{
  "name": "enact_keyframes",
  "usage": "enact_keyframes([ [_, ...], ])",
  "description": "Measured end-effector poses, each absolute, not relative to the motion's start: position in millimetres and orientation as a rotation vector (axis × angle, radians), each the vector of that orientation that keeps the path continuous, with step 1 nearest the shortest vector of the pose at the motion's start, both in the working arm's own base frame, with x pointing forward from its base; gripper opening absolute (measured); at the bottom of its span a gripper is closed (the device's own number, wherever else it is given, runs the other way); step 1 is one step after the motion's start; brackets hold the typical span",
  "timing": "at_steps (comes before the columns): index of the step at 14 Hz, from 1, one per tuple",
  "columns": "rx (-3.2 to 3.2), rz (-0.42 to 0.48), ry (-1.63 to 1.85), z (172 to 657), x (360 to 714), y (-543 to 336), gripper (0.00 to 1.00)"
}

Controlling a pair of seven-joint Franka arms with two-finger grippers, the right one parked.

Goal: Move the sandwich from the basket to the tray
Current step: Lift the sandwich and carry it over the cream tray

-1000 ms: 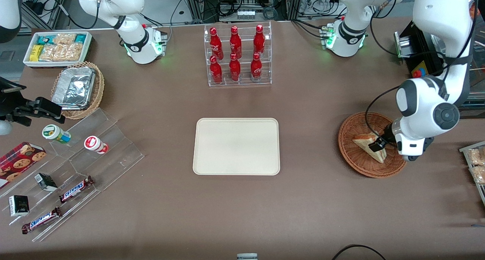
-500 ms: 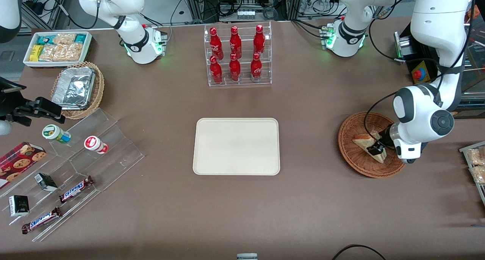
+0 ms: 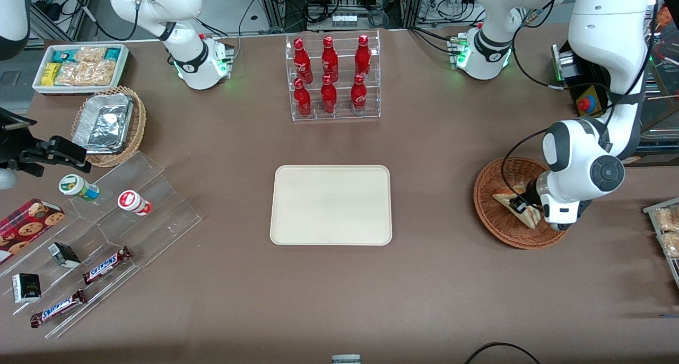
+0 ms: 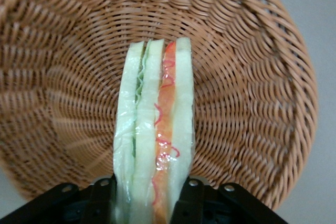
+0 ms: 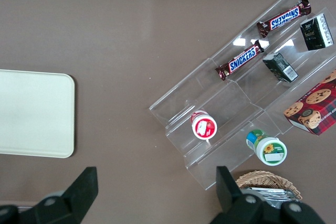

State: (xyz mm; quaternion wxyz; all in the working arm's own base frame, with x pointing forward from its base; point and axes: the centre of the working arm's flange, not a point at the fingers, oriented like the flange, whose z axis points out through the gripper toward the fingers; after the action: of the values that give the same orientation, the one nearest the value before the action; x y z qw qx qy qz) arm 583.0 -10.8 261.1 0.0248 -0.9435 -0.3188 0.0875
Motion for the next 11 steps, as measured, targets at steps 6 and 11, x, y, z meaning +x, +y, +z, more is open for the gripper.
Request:
enact_keyframes([
  [6, -3.030, 0.252, -0.580, 358, 609, -112, 0.26],
  [11, -3.075, 0.230, -0.243, 355, 585, -248, 0.25],
])
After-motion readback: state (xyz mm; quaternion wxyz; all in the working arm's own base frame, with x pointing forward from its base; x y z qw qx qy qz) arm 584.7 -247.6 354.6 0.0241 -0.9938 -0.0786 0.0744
